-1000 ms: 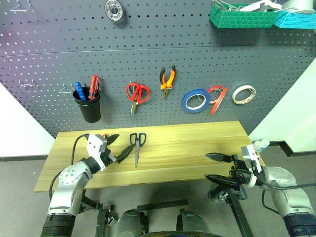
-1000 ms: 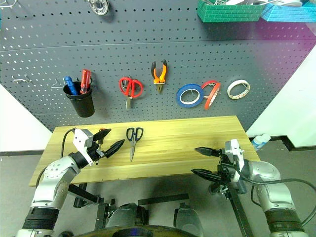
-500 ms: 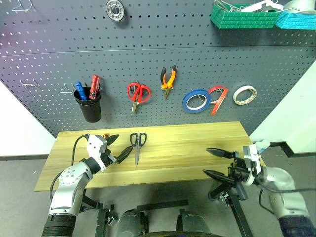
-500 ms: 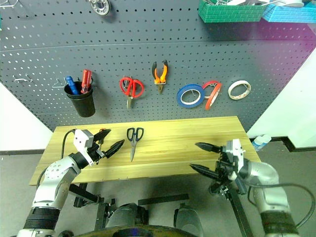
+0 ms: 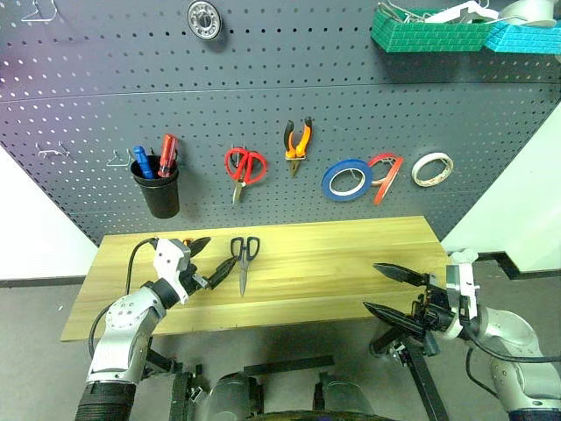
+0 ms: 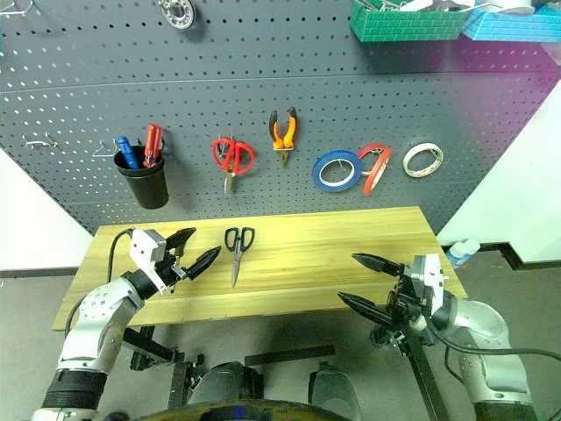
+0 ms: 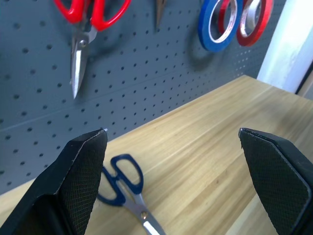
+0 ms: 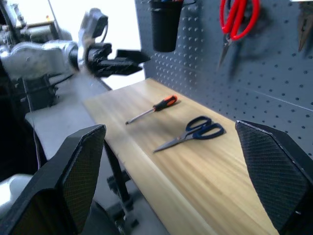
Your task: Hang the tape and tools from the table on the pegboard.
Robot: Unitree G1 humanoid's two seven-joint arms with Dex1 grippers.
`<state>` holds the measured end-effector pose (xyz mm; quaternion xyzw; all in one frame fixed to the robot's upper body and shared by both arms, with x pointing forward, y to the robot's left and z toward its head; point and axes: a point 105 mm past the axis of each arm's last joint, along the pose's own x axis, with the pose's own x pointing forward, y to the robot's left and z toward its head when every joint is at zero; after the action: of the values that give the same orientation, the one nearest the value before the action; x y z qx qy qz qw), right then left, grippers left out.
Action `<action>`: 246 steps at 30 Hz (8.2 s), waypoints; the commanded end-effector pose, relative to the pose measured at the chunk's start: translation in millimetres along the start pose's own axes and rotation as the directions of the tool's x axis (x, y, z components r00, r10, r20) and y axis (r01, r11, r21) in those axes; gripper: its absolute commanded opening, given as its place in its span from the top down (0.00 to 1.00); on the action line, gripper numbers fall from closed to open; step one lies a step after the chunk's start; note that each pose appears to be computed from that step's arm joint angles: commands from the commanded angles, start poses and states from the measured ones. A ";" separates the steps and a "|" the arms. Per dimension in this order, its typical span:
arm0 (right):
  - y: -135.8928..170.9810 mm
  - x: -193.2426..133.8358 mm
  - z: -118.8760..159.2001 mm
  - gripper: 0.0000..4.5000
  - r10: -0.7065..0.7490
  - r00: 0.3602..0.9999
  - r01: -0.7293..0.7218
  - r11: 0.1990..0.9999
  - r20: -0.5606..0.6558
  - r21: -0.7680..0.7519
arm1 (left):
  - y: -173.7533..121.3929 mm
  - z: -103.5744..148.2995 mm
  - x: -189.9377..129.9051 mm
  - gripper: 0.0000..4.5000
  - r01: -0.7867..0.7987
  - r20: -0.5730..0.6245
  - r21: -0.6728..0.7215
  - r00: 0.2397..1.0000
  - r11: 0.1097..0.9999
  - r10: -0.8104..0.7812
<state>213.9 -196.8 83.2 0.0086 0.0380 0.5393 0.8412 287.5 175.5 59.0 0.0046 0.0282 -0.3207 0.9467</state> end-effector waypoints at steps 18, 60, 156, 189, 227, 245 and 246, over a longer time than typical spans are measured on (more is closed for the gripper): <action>-1.4 8.5 32.5 0.01 0.078 0.997 -0.077 0.994 0.010 -0.083 | 57.4 -39.5 13.6 0.00 -0.487 -0.281 -0.092 0.850 0.869 0.446; 2.6 7.4 3.8 0.01 0.014 0.999 -0.012 0.998 0.037 -0.068 | 14.0 -77.7 92.1 0.00 -0.448 -0.619 -0.012 0.705 0.894 0.346; -10.8 29.4 45.4 0.00 0.144 0.968 -0.133 0.989 0.208 -0.064 | 3.3 77.8 1.8 0.80 -0.335 0.252 0.660 0.942 0.673 0.222; -1.6 44.3 75.8 0.00 0.129 0.931 -0.119 0.992 0.342 -0.051 | 16.6 73.3 68.4 0.80 -0.310 0.262 0.467 0.943 0.828 0.206; 6.2 44.2 71.8 0.00 0.142 0.935 -0.141 0.990 0.324 -0.027 | 60.5 55.8 101.1 0.80 -0.425 0.177 0.298 0.904 0.855 0.388; -0.8 47.1 69.5 0.00 0.149 0.936 -0.135 0.989 0.319 -0.067 | 33.1 24.3 79.5 0.01 -0.316 0.119 0.257 0.948 0.913 0.295; -0.7 47.7 69.8 0.00 0.152 0.936 -0.137 0.988 0.319 -0.069 | 30.5 20.9 76.6 0.01 -0.308 0.107 0.248 0.951 0.918 0.290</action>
<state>239.5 -154.3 140.3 0.0920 -0.0923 0.5838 0.8014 368.3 157.1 60.9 0.1241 -0.0252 -0.1621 0.9786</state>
